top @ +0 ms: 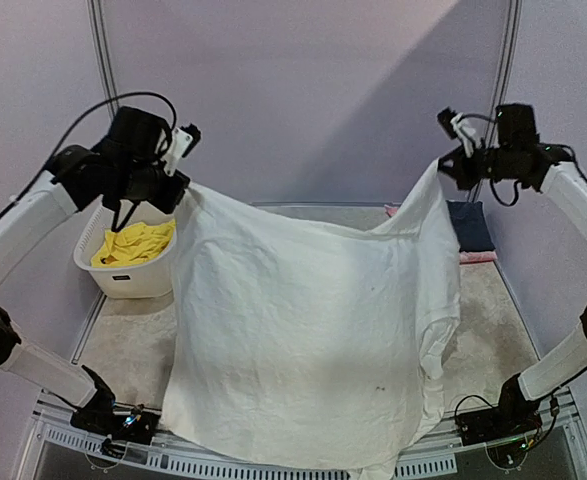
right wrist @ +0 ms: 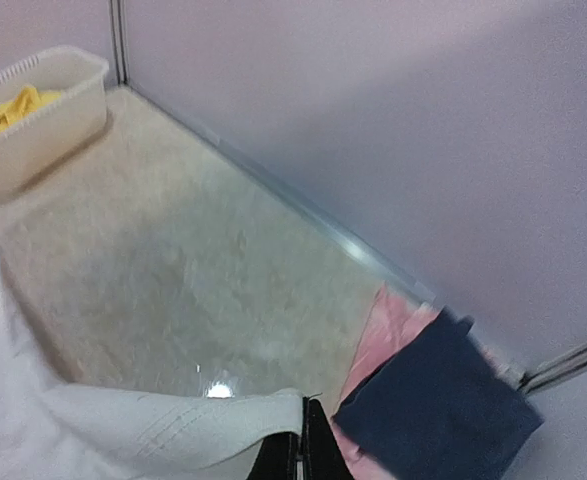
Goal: Fold and stack the mixed laundry pile
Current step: Flatten out the crumpled T-shirt at the center of the board.
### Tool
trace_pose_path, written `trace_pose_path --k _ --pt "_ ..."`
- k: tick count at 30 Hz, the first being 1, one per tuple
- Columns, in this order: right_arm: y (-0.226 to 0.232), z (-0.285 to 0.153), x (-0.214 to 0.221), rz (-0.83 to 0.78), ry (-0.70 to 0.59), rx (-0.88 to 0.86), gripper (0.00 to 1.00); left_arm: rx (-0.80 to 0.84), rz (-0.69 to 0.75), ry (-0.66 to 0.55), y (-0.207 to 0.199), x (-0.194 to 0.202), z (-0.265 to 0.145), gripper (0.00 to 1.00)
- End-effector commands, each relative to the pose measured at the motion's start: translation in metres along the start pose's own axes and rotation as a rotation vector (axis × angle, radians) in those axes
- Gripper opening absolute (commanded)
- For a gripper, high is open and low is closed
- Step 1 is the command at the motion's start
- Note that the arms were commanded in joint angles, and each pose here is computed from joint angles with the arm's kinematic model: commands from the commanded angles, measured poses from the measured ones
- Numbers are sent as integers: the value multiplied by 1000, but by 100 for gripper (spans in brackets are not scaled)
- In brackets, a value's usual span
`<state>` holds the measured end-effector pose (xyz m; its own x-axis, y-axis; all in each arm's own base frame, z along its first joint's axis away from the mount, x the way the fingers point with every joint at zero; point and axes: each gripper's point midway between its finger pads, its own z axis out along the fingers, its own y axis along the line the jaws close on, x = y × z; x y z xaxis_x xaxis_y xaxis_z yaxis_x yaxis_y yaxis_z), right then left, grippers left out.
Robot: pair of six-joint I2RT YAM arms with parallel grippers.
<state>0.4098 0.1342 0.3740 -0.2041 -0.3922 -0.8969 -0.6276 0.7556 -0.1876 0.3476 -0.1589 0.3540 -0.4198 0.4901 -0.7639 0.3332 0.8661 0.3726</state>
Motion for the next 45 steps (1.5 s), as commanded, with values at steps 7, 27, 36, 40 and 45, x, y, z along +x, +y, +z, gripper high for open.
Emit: trace_pose_path --k 7,27,36,40,45 --pt "-44 125 125 52 204 116 0 -1 -1 240 -30 79 147 0" --pt "-116 250 180 189 332 274 0 -44 -69 347 -16 99 257 0" --pt "-110 283 195 198 352 261 0 -110 -69 392 0 109 276 0" --pt "-108 294 194 180 348 268 1 -145 -77 409 14 115 281 0" --pt "-102 308 193 167 341 266 2 -164 -77 441 26 124 291 0"
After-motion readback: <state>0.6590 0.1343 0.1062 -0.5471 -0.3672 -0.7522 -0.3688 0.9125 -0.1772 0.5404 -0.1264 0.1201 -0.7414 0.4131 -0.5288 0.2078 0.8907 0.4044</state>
